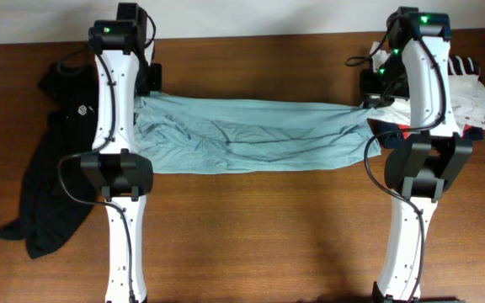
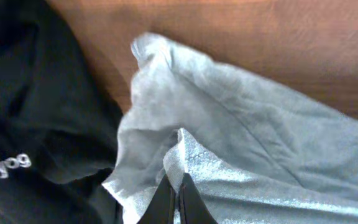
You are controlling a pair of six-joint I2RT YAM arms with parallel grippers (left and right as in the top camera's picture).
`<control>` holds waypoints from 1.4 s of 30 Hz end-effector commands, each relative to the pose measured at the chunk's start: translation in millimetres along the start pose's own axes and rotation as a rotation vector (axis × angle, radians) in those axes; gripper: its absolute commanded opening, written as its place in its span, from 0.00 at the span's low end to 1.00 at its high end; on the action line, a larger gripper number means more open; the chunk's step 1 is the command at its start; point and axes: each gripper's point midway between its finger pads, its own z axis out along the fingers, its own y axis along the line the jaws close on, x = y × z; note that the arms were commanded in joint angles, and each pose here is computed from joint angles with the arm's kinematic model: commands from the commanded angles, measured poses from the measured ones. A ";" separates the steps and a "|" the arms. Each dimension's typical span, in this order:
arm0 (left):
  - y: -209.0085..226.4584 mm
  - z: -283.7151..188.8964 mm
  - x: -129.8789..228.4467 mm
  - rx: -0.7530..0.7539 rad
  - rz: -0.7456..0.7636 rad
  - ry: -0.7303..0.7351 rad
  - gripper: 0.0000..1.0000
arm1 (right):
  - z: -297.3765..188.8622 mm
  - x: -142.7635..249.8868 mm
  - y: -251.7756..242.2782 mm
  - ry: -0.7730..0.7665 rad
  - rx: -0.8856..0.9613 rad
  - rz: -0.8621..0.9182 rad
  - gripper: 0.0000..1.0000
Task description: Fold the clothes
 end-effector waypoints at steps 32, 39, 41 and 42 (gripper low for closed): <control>30.4 -201.5 -4.7 0.007 -0.061 -0.420 0.99 | 30.8 15.4 3.8 0.092 -0.070 -0.145 0.91; 36.2 -254.3 3.2 0.002 -0.067 -0.545 0.99 | 71.2 20.3 -2.3 0.134 -0.075 -0.144 0.82; 37.0 -262.6 5.7 -0.005 -0.043 -0.563 0.99 | 81.6 22.2 -7.7 0.143 -0.067 -0.157 0.77; 37.3 -265.6 6.7 -0.007 -0.040 -0.569 0.99 | 84.9 22.9 -11.4 0.147 -0.056 -0.154 0.75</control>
